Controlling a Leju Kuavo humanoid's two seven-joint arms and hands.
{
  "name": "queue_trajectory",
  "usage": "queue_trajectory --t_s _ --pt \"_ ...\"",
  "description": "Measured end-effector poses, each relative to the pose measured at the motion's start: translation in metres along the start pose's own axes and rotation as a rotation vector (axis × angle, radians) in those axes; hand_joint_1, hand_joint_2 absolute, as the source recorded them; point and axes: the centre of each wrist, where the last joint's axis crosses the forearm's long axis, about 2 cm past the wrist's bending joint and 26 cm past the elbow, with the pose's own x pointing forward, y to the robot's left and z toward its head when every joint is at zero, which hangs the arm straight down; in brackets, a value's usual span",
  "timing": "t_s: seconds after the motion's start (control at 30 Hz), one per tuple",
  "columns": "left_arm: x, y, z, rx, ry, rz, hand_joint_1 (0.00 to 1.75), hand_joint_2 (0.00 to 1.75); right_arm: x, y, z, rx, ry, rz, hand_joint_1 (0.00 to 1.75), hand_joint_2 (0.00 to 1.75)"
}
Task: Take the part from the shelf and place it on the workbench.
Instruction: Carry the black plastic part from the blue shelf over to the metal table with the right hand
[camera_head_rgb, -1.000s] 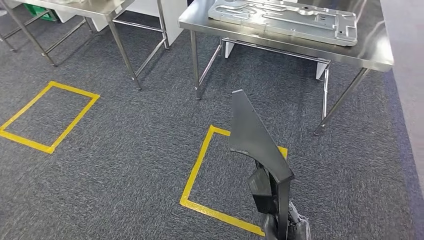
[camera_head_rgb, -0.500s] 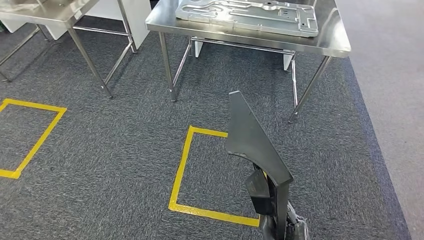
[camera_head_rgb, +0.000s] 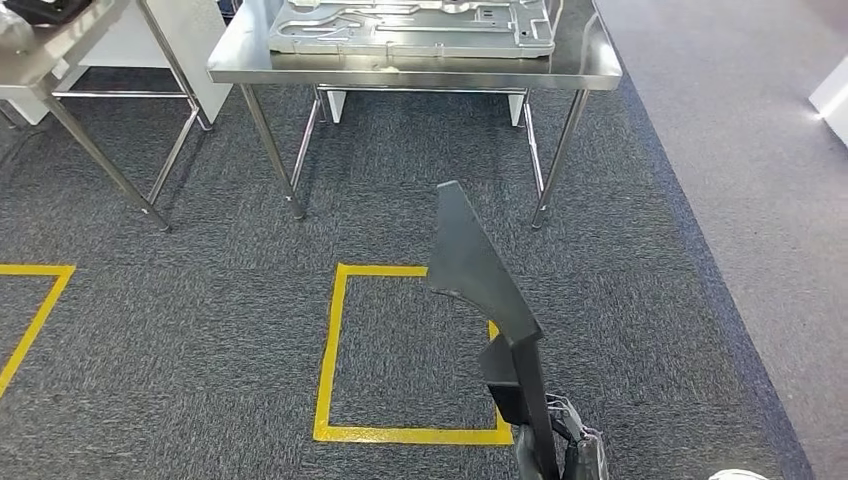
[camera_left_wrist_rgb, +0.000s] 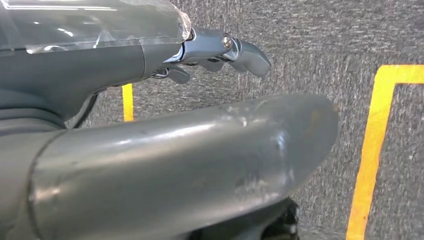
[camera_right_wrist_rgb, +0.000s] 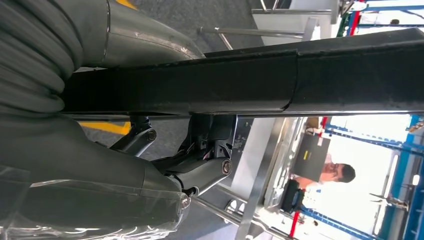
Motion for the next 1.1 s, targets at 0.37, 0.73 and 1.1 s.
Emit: queue_trajectory --t_s 0.37,0.73,1.1 --pt "0.002 0.003 -0.001 0.004 0.003 -0.007 0.00 0.00 0.000 0.006 -0.002 -0.021 0.026 0.030 1.75 1.75" --pt "0.001 0.005 -0.001 -0.015 0.013 -0.024 0.00 0.00 -0.007 0.013 -0.009 -0.098 0.149 0.101 1.75 1.75" --pt "0.000 0.008 -0.001 -0.033 0.028 -0.073 0.00 0.00 -0.010 0.014 -0.047 -0.343 0.135 0.302 1.75 1.75"
